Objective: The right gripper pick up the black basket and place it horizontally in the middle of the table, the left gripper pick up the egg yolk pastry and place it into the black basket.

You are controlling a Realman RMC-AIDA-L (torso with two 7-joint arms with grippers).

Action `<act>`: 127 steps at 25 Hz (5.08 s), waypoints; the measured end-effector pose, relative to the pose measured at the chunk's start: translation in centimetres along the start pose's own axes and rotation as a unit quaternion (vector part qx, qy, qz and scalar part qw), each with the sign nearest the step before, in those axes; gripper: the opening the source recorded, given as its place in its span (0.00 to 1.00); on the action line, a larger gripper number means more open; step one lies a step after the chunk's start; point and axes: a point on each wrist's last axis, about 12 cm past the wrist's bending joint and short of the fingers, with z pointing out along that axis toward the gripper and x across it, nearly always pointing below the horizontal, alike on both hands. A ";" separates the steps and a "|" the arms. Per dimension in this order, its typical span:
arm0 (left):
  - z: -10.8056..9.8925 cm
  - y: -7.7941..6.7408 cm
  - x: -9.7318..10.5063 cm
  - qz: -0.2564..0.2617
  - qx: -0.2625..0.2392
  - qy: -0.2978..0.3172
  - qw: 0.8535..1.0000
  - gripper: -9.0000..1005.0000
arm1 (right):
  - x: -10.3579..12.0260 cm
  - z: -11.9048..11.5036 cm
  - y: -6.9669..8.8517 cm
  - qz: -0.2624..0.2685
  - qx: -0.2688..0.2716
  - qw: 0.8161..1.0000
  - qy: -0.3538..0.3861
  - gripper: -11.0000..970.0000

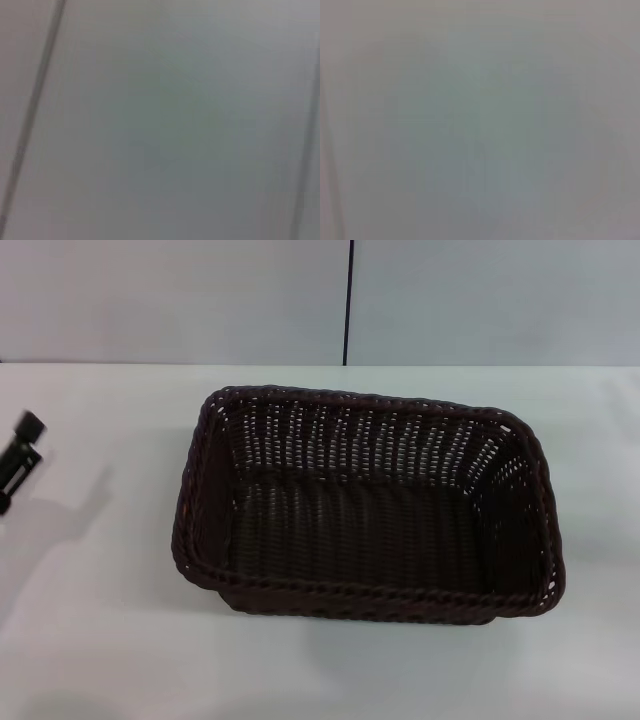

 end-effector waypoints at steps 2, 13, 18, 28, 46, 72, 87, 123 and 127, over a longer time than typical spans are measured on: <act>-0.1 0.1 -0.1 0.004 0.022 0.019 1.000 0.83 | 0.4 -2.0 -0.7 0.011 0.036 0.999 -0.004 0.45; 0.5 0.9 0.7 0.028 0.119 0.169 0.978 0.83 | 1.2 -3.4 -1.0 0.026 0.060 0.998 0.002 0.45; 1.8 1.1 0.9 0.052 0.161 0.230 0.958 0.83 | 1.4 -3.4 -0.8 0.030 0.059 0.998 0.001 0.45; 4.0 0.2 1.3 0.066 0.210 0.259 0.941 0.82 | 1.9 -3.4 -0.4 0.042 0.058 0.997 0.005 0.45; 6.0 -1.0 1.8 0.067 0.248 0.279 0.925 0.82 | 1.8 -3.7 -0.6 0.042 0.062 0.997 0.004 0.45; 6.5 -1.3 2.2 0.073 0.249 0.285 0.923 0.38 | 1.9 -3.6 -0.6 0.033 0.066 0.997 0.004 0.45; 5.5 0.9 0.7 0.068 0.171 0.235 0.954 0.23 | 1.9 -3.3 -0.5 0.033 0.064 0.997 0.003 0.45; 10.1 -5.3 -0.7 -0.041 0.315 0.109 0.942 0.40 | 2.2 -2.2 0.0 0.042 0.054 0.998 0.006 0.45; 9.4 -4.2 -1.3 -0.045 0.277 0.074 0.957 0.50 | 2.1 -2.2 -0.1 0.042 0.054 0.998 0.005 0.45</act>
